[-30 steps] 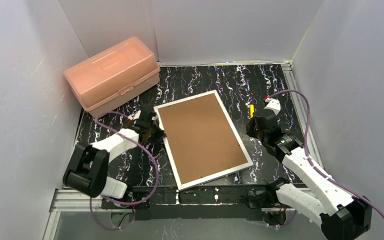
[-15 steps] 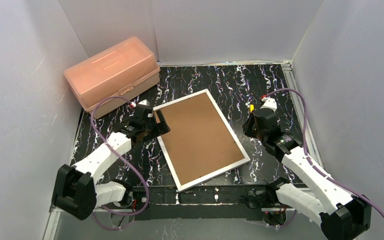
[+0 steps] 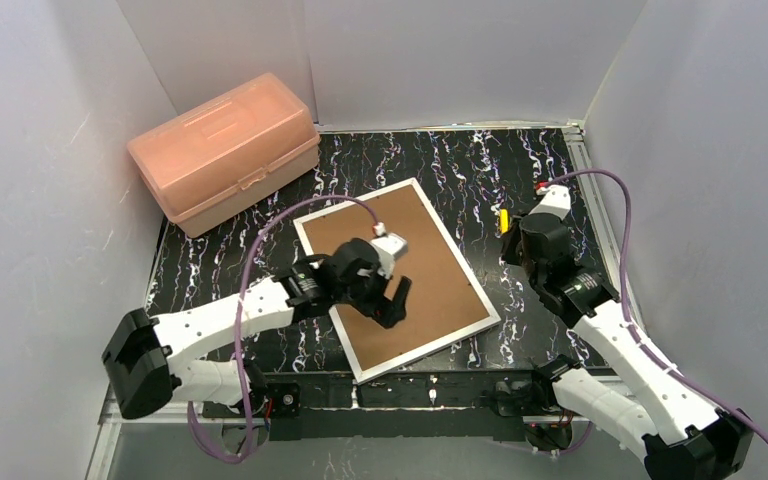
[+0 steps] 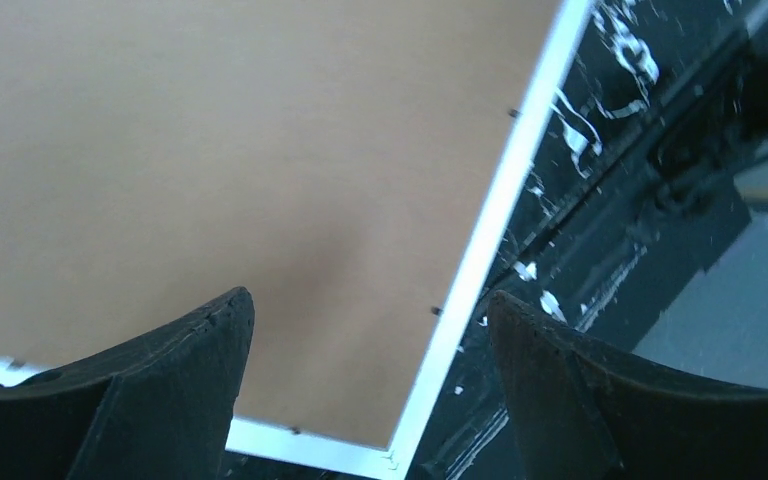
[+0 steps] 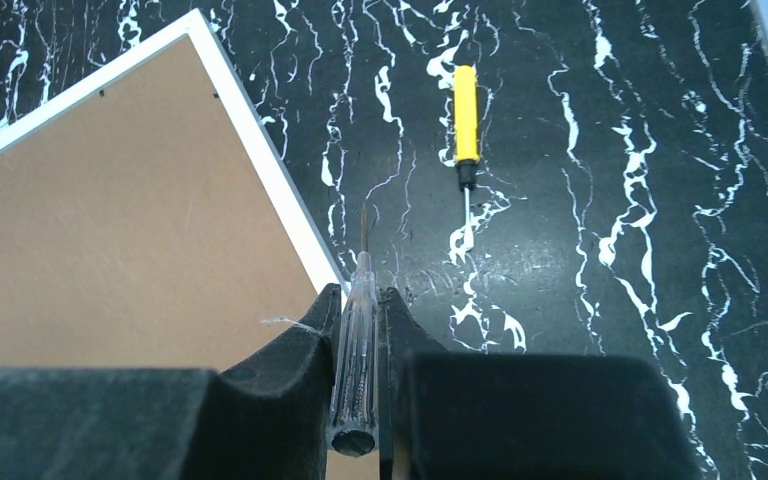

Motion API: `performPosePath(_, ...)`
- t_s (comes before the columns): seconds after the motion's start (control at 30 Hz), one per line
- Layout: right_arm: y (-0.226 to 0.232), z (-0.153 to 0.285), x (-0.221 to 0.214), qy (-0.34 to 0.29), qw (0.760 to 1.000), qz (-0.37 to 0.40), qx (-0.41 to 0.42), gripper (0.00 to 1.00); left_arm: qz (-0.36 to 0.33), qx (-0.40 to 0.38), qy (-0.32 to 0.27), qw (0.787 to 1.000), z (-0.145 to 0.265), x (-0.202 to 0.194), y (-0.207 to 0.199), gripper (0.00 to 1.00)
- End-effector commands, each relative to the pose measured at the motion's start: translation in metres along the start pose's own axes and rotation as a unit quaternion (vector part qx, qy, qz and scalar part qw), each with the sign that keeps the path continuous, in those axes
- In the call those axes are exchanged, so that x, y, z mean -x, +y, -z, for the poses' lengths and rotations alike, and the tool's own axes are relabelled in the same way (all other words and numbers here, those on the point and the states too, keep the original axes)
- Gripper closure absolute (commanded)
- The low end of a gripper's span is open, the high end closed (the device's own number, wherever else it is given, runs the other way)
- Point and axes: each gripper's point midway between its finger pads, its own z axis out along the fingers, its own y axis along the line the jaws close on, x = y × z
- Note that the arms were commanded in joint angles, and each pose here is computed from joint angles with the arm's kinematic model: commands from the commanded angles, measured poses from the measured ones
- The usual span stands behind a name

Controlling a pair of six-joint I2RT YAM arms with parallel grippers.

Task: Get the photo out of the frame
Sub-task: Adjust the photo frame at the center of the board.

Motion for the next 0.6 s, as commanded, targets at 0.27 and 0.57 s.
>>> performPosePath(0.27, -0.012, 0.017, 0.024, -0.053, 0.998, -0.027, -0.018, 0.99, -0.199, -0.018, 0.093, 0.975, -0.053, -0.029, -0.086, 0.28)
performPosePath(0.57, -0.018, 0.026, 0.03, -0.07, 0.996, -0.041, -0.024, 0.99, -0.225, 0.028, 0.129, 0.965, -0.086, -0.045, -0.084, 0.49)
